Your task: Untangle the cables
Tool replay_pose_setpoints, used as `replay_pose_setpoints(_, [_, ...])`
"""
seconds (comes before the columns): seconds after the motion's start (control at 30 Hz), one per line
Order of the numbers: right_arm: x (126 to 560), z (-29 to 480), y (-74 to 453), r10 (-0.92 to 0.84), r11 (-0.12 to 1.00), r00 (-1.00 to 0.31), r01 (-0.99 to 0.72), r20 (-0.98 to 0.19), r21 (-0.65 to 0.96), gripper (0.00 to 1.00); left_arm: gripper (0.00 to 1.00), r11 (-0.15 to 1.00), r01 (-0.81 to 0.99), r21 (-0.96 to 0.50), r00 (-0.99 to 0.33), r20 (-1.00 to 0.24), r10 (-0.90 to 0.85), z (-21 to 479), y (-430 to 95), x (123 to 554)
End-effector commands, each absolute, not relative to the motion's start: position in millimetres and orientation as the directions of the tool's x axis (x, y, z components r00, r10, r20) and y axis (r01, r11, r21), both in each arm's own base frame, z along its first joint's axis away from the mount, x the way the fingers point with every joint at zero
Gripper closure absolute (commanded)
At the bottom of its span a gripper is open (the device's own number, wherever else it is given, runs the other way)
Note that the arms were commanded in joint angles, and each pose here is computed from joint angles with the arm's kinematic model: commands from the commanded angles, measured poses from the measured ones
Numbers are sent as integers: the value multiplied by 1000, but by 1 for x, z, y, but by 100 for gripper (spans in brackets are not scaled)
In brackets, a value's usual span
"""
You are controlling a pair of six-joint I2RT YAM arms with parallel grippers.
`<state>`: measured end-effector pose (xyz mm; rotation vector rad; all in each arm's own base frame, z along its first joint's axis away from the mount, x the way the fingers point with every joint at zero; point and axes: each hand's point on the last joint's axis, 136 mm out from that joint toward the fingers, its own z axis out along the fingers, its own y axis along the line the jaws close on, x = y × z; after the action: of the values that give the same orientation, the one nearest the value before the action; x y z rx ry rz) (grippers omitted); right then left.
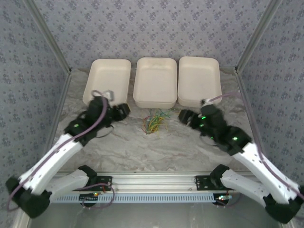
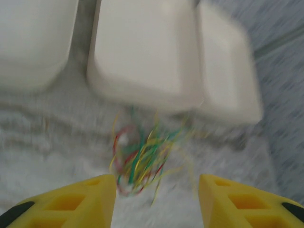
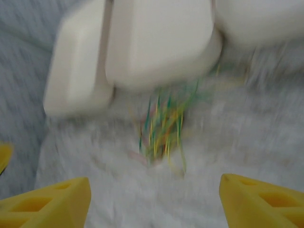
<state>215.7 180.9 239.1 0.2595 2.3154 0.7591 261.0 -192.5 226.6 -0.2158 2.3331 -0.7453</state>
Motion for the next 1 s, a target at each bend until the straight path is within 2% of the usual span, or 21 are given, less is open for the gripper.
replay_pose_setpoints(0.0, [199,198,224,492,738,-777,134,-391,662,25,48,826,-51,-561,-854,-404,-327,169,-212,253])
replay_pose_setpoints(0.1, [201,173,270,488,749,-809,196,-327,633,25,45,806,-60,-589,-892,-330,-307,132,-236,264])
replay_pose_setpoints(0.23, [225,142,311,516,702,-828,263,-219,661,31,45,768,-49,-639,-912,-285,-295,112,-262,283])
replay_pose_setpoints(0.43, [268,123,310,609,611,-780,341,-148,714,35,44,758,-98,-645,-908,-253,-333,95,-268,303])
replay_pose_setpoints(0.5, [279,117,308,612,608,-780,358,-131,708,39,44,756,-120,-643,-904,-243,-350,87,-265,307])
replay_pose_setpoints(0.63, [289,90,302,633,606,-770,433,-76,667,58,45,723,-131,-678,-885,-248,-393,90,-261,311])
replay_pose_setpoints(0.8, [291,67,290,659,604,-751,489,-49,629,61,45,706,-119,-698,-862,-280,-422,109,-254,303])
replay_pose_setpoints(0.83, [293,64,289,661,603,-749,489,-52,631,68,45,709,-118,-695,-858,-288,-425,112,-252,301])
replay_pose_setpoints(0.87, [294,63,288,658,606,-751,483,-56,633,88,45,711,-123,-693,-853,-292,-432,114,-249,298])
replay_pose_setpoints(0.9, [296,63,287,653,612,-754,476,-64,632,100,45,708,-122,-696,-850,-295,-436,117,-247,296])
replay_pose_setpoints(0.97, [295,65,281,632,640,-769,445,-99,626,100,44,702,-120,-702,-844,-300,-444,123,-245,292])
